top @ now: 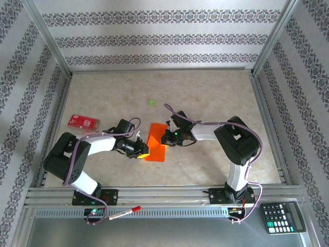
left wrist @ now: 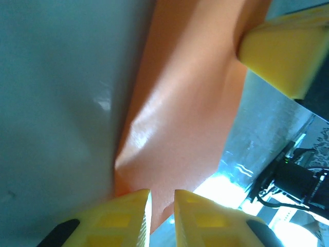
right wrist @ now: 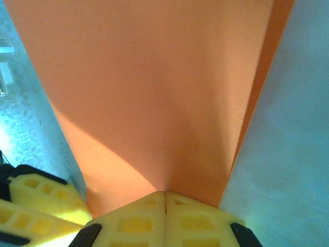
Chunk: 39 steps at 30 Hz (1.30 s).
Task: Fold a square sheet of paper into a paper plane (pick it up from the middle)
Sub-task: First fold in half a square sheet of paper at the center of the table.
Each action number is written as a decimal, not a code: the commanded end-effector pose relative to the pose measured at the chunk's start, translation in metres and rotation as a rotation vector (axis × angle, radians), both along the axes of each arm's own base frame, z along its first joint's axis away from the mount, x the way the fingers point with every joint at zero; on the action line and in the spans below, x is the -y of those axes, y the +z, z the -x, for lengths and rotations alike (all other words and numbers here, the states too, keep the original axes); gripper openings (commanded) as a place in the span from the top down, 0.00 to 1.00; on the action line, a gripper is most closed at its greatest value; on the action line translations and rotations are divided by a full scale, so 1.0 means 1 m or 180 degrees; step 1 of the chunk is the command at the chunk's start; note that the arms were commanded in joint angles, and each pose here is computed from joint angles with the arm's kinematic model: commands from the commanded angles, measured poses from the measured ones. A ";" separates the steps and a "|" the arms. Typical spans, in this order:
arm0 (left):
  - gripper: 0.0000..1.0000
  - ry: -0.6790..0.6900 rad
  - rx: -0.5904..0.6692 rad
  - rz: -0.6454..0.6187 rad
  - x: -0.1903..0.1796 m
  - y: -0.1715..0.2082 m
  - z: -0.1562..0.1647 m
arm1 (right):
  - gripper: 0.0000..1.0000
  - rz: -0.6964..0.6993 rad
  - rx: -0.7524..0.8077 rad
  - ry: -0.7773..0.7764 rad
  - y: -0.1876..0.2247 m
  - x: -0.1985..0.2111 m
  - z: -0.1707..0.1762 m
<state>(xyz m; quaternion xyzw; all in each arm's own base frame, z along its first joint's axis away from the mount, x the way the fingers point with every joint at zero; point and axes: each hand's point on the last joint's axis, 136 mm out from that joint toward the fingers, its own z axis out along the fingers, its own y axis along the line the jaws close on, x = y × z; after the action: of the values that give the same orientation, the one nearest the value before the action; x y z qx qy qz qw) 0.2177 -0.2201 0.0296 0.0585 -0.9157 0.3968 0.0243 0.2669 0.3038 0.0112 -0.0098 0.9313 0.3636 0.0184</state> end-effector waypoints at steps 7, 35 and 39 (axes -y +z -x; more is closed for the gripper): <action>0.81 0.0048 -0.0230 -0.0116 -0.007 -0.018 0.010 | 1.00 0.1090 -0.0456 -0.0121 -0.067 0.063 0.038; 0.79 0.0192 0.0131 0.0254 -0.003 0.014 -0.007 | 1.00 0.1111 -0.0433 -0.0106 -0.065 0.066 0.038; 0.79 0.0243 0.0334 0.0463 0.012 0.035 -0.039 | 1.00 0.1102 -0.0425 -0.0098 -0.065 0.064 0.037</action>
<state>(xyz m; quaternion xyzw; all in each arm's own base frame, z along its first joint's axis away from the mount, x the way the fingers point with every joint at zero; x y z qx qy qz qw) 0.2255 -0.2211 0.0402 0.0769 -0.8994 0.4302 0.0053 0.2671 0.3035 0.0112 -0.0178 0.9339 0.3564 0.0224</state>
